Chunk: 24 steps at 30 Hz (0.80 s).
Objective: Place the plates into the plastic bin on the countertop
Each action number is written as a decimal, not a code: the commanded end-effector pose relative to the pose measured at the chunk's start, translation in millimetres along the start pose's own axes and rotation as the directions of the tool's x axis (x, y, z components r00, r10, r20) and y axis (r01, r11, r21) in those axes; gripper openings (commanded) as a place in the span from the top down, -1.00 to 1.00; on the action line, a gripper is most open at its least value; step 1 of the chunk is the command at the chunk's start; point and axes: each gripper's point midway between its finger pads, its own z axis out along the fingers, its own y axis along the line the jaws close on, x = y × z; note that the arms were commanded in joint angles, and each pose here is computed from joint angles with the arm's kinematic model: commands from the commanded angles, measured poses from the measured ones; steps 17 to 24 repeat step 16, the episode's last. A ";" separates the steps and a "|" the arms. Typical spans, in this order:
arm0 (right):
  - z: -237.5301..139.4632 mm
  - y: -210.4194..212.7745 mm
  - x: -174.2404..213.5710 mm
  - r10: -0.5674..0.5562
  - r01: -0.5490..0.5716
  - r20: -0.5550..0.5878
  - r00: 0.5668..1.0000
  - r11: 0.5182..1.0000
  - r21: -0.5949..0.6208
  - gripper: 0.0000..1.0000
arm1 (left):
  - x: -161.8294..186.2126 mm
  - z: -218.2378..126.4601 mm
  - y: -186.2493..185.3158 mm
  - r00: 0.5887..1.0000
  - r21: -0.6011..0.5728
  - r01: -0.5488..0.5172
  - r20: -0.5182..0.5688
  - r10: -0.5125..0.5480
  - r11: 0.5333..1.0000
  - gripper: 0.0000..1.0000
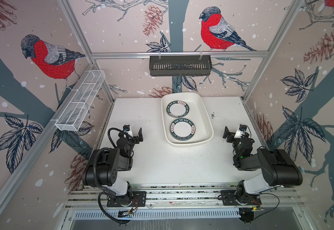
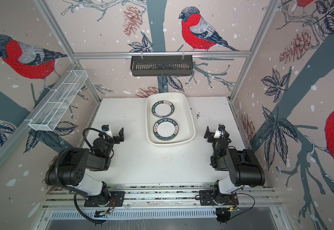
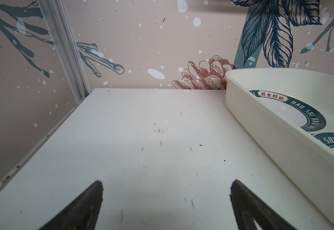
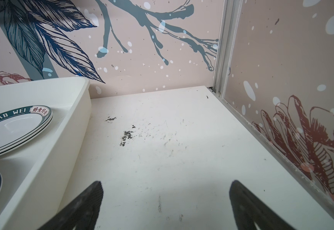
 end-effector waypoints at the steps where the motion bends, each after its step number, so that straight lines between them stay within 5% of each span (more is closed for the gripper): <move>1: 1.0 2.0 -4.3 -0.011 0.011 0.015 1.000 1.000 -0.009 -1.00 | -6.5 1.1 1.3 1.000 -0.007 -0.021 0.022 0.021 1.000 -0.98; 24: 1.4 1.6 -5.1 -0.010 0.011 0.017 1.000 1.000 -0.007 -1.00 | -6.7 1.2 1.6 1.000 -0.013 -0.019 0.023 0.019 1.000 -0.98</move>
